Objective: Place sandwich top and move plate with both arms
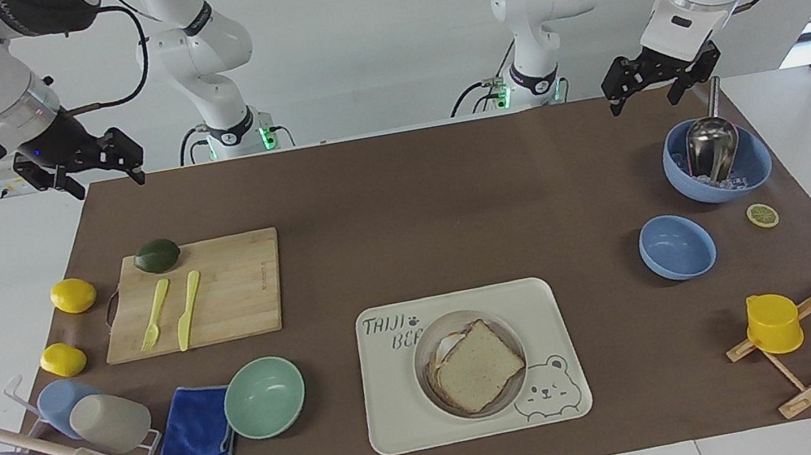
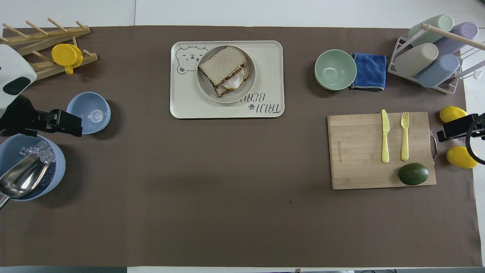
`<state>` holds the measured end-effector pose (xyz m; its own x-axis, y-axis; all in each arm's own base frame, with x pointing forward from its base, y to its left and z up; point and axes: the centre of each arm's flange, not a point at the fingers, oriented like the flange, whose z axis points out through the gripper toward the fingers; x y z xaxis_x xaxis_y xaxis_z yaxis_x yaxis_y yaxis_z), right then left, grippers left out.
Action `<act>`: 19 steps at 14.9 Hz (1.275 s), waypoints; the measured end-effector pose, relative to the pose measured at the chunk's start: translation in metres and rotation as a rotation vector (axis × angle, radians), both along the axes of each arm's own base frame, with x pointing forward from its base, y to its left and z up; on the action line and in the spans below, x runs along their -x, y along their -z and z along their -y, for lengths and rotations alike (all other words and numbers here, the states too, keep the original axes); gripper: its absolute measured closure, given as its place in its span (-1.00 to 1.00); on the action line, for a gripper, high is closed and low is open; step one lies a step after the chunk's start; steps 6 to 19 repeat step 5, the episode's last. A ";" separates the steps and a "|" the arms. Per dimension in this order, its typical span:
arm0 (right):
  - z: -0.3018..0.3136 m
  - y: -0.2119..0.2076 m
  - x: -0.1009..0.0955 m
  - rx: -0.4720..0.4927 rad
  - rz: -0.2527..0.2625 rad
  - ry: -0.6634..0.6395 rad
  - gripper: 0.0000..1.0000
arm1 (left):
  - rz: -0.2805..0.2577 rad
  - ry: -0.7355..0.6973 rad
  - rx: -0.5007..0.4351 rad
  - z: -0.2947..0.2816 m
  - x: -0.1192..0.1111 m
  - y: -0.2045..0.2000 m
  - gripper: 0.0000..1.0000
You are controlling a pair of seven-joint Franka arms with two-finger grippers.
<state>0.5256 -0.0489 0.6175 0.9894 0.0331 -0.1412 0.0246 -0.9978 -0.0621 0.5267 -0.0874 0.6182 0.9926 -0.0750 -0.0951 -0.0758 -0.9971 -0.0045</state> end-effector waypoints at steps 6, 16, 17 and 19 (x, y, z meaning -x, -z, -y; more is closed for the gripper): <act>0.000 0.000 0.000 0.000 0.000 0.000 -1.00 | 0.001 -0.009 0.032 -0.001 -0.001 0.000 -1.00; 0.000 0.000 0.000 0.000 0.000 0.000 -1.00 | 0.001 -0.009 0.032 -0.001 -0.001 0.000 -1.00; 0.000 0.000 0.000 0.000 0.000 0.000 -1.00 | 0.001 -0.009 0.032 -0.001 -0.001 0.000 -1.00; 0.000 0.000 0.000 0.000 0.000 0.000 -1.00 | 0.001 -0.009 0.032 -0.001 -0.001 0.000 -1.00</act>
